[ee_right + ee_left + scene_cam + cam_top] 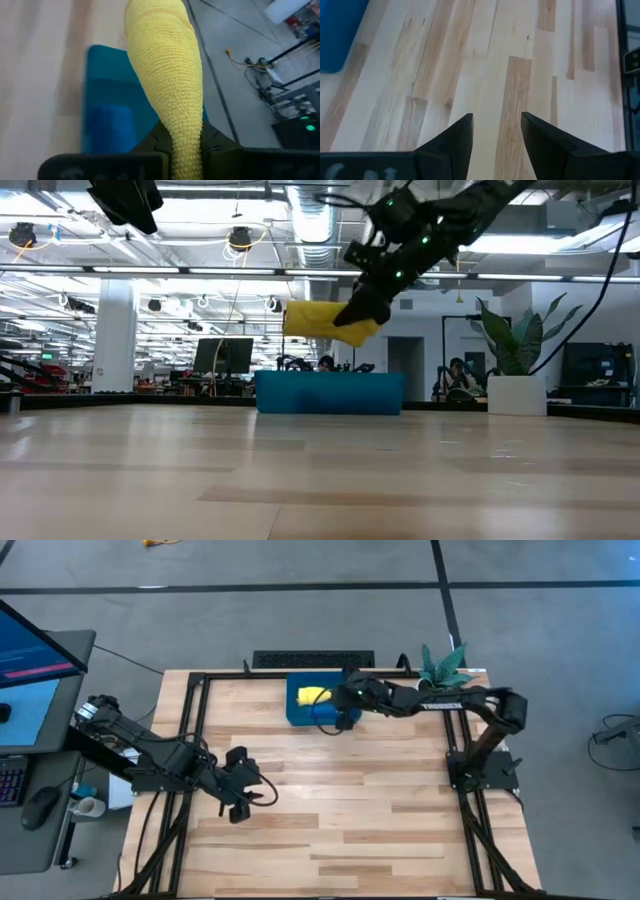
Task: Roll microfiber towels into tight, uniform cylinder then place into a basket
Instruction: Put the rolled yellow towel into the blue bin
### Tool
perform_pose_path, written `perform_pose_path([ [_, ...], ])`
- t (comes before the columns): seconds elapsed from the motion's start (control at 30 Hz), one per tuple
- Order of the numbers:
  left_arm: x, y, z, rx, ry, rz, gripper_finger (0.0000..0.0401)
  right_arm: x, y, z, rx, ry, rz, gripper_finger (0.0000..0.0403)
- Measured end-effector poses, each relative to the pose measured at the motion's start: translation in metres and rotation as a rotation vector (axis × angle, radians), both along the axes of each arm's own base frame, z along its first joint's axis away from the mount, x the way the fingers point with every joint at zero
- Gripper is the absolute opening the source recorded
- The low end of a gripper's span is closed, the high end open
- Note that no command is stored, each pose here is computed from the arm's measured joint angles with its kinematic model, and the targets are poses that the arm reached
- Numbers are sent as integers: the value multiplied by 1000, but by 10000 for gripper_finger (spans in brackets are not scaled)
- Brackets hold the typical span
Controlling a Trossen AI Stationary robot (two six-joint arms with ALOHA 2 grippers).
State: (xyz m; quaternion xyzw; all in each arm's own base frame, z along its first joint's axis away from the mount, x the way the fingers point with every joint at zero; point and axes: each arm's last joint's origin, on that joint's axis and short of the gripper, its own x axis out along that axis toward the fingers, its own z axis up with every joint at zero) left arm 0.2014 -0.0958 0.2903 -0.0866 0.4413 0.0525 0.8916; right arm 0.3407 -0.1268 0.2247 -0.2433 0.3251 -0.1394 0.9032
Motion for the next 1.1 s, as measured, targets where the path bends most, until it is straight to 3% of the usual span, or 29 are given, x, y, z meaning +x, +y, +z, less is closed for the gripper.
perform_pose_path([
  [0.2,4,11,-17,94,-5,107,157,11,-29,-11,-44,68,-19,47],
  [0.33,15,21,-39,39,-103,204,157,17,-44,-14,-81,119,-10,47],
  [0.5,31,36,-54,-45,-273,188,157,23,-60,-23,-124,213,21,47],
  [0.63,41,62,-52,-24,-330,190,157,23,-76,-32,-134,255,14,47],
  [0.9,44,120,-50,19,-332,195,157,23,-88,-51,-126,317,31,47],
  [1.1,41,145,-49,-27,-339,189,157,20,-88,-53,-83,325,57,47],
])
